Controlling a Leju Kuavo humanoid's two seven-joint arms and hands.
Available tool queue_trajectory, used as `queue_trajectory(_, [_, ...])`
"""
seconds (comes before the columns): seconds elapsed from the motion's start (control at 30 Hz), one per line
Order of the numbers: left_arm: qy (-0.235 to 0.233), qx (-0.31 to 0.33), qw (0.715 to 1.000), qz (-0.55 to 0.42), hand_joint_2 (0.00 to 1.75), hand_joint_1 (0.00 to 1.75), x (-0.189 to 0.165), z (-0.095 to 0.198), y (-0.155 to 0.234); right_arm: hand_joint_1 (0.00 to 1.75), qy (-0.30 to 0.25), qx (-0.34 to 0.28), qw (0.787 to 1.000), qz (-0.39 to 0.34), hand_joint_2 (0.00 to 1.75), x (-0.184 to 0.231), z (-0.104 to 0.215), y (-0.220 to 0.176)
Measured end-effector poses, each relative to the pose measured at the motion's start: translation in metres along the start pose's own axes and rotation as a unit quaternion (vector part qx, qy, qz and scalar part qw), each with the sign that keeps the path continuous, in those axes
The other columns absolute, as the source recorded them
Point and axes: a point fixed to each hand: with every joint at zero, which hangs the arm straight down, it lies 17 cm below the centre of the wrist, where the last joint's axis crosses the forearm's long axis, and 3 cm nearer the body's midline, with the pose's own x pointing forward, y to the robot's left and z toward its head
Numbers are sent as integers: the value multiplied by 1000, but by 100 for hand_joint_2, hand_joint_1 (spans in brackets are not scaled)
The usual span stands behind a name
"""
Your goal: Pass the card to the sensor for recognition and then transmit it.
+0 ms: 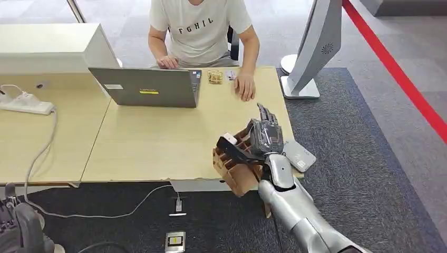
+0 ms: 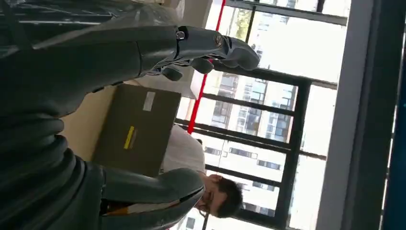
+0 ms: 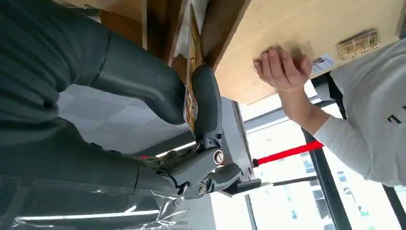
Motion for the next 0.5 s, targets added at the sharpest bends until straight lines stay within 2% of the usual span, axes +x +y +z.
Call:
queue_trajectory(0.2, [6,6,1000,3,175,0,-1,1,1,175,-9,-34,999,-22,175,10,-12,-23])
queue_trajectory(0.5, [18,13,999,35,175,0,-12,-9,1,175,7,-105,994,-10,175,1,-29,-86])
